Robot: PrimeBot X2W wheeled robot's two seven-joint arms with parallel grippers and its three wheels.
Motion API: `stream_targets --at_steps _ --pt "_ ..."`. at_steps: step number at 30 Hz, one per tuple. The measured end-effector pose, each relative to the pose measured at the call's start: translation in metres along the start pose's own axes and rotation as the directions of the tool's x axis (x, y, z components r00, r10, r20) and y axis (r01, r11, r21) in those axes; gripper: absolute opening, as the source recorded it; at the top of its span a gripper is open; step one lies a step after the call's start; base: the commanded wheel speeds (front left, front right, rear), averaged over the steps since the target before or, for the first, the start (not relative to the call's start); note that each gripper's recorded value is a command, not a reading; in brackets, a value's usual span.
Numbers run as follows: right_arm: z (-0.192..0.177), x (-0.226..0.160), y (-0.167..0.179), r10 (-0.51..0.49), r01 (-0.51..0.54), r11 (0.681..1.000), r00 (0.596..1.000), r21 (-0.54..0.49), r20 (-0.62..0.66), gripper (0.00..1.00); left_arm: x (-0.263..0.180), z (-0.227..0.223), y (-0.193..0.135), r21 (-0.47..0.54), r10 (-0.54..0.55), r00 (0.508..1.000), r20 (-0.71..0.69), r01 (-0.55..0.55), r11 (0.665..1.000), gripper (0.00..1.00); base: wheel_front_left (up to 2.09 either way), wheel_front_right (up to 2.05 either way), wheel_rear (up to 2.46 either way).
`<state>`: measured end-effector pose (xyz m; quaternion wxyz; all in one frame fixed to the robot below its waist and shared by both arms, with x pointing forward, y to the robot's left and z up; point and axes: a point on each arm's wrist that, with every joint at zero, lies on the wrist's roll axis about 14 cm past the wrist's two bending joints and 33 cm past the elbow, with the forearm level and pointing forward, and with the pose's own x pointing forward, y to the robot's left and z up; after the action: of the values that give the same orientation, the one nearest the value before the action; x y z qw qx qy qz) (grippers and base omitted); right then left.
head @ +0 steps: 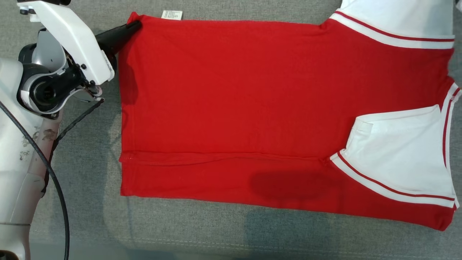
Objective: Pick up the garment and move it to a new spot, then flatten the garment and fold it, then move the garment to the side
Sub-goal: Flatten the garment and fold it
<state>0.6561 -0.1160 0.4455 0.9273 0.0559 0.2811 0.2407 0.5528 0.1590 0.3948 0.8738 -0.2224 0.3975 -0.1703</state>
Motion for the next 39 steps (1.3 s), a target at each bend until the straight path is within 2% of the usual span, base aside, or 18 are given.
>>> stream_targets --at_steps 4,13,21,27,29,39 --pt "-0.005 -0.018 -0.005 0.013 -0.013 1.0 1.0 -0.001 -0.016 0.0 -0.003 0.009 -0.008 -0.015 -0.036 0.999 0.02 0.037 0.999 0.0 0.0 0.0 0.0" --pt "-0.027 -0.048 0.023 0.137 -0.138 0.99 0.99 -0.025 -0.043 0.0 -0.015 -0.006 -0.021 -0.033 -0.109 0.994 0.012 0.109 0.994 0.0 0.0 0.0 0.0" --pt "-0.054 -0.08 0.042 0.219 -0.217 0.976 0.974 0.028 -0.057 0.0 -0.035 -0.025 -0.019 -0.048 -0.129 0.991 0.017 0.13 0.99 0.0 0.0 0.0 0.0" --pt "-0.081 -0.112 0.058 0.278 -0.269 0.955 0.959 0.128 -0.058 0.0 -0.052 -0.036 -0.02 -0.079 -0.144 0.989 0.035 0.146 0.986 0.0 0.0 0.0 0.0" --pt "-0.1 -0.132 0.071 0.311 -0.294 0.935 0.949 0.198 -0.059 0.0 -0.059 -0.041 -0.019 -0.108 -0.141 0.989 0.05 0.146 0.983 0.0 0.0 0.0 0.0" --pt "-0.136 -0.167 0.085 0.304 -0.277 0.89 0.953 0.362 -0.018 0.0 -0.068 -0.043 -0.017 -0.165 -0.128 0.987 0.099 0.144 0.976 0.0 0.0 0.0 0.0"
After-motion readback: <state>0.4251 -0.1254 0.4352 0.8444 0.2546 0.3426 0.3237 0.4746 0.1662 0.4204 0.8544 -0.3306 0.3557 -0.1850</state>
